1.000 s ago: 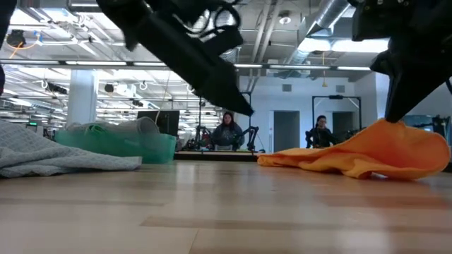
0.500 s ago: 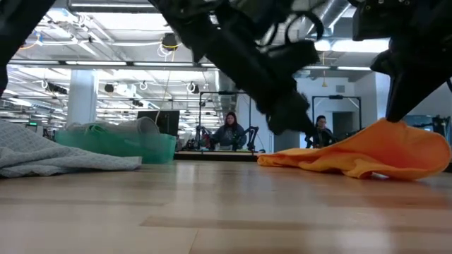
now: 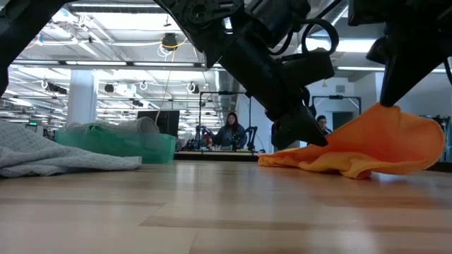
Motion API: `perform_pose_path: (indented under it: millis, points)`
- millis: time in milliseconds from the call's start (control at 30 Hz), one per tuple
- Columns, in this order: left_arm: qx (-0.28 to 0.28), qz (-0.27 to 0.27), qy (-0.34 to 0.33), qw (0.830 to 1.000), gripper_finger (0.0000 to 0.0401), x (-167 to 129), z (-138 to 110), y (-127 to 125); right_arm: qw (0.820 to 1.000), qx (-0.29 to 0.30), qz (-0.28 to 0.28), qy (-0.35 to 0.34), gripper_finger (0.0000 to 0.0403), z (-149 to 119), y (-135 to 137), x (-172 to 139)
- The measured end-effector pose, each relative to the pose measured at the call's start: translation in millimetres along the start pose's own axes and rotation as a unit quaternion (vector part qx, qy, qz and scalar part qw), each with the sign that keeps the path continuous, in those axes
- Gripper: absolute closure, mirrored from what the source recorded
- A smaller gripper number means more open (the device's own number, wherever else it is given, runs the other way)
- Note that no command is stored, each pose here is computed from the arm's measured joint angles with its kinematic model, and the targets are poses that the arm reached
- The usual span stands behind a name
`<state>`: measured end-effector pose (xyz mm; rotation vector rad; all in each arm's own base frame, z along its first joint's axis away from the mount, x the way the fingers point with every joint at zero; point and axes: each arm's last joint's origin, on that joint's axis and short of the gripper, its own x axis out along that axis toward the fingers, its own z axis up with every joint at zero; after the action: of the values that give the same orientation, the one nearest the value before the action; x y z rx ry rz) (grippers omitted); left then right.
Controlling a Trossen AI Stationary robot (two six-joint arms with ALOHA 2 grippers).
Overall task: Fold microfiber towels
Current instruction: Fold the orange towel
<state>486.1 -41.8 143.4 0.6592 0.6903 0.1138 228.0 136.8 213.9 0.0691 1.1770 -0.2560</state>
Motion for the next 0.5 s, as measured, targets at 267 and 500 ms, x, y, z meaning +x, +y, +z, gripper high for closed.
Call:
perform_pose_path:
  millis: [267,500]
  points:
    - [0.006,0.014,0.019,1.0,0.0287,7.3,-10.9,16.3,1.0,0.001,0.005,0.001,0.0395,0.8,0.5,-0.9]
    - [0.0,0.02,0.054,0.998,0.0287,17.0,-30.3,38.6,1.0,0.0,0.016,0.001,0.0395,3.6,2.9,-7.5]
